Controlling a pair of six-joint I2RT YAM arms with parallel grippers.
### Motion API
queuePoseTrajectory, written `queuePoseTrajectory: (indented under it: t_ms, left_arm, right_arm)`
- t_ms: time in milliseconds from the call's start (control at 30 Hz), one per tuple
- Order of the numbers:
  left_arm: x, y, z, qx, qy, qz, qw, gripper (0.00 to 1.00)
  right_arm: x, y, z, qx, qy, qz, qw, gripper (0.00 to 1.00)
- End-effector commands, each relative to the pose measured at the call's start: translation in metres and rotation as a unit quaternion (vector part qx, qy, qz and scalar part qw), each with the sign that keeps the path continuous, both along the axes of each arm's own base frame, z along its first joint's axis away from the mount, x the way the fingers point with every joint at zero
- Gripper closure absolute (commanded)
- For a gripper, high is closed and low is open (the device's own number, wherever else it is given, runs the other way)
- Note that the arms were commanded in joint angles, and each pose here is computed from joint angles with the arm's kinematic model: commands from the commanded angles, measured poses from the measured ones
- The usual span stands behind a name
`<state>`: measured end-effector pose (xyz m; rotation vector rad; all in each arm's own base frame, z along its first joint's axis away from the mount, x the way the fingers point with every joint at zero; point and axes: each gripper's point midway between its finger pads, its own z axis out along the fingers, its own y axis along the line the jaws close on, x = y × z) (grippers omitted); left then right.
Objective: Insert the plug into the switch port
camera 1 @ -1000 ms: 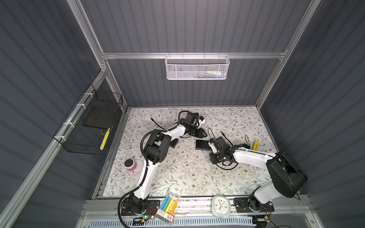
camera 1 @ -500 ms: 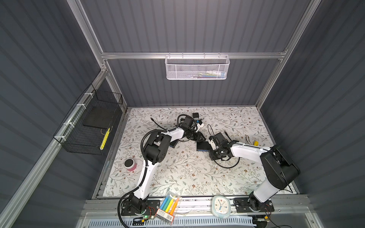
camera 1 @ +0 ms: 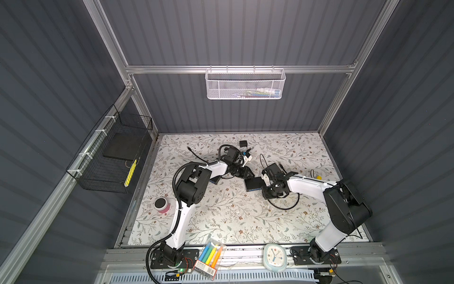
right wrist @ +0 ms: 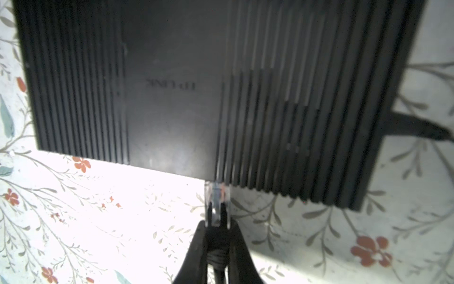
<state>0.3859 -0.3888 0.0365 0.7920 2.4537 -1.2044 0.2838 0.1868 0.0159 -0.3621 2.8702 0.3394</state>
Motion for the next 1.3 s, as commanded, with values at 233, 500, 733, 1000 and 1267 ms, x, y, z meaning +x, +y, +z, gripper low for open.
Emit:
queuePoseTrajectory:
  t_ms: [233,500,733,1000,1267]
  left_arm:
    - [0.007,-0.004,0.035,-0.018,-0.026,0.002,0.999,0.71]
    - [0.027,0.022,0.099,-0.059,-0.072,0.048,0.995,0.63]
    - [-0.004,0.025,0.117,-0.106,-0.038,0.046,0.993,0.63]
    - [-0.052,0.010,0.114,-0.141,0.027,0.025,0.989,0.64]
    - [-0.071,-0.001,0.122,-0.166,0.047,0.007,0.985,0.63]
  right_arm:
    - [-0.006,-0.008,-0.006,-0.027,0.032,-0.003,0.999,1.00]
    - [-0.014,-0.010,0.024,0.001,-0.010,0.005,1.000,1.00]
    - [-0.024,0.009,0.066,0.077,-0.090,0.056,0.991,1.00]
    - [-0.024,0.021,0.092,0.115,-0.151,0.088,0.978,1.00]
    - [-0.025,0.030,0.089,0.111,-0.152,0.103,0.977,1.00]
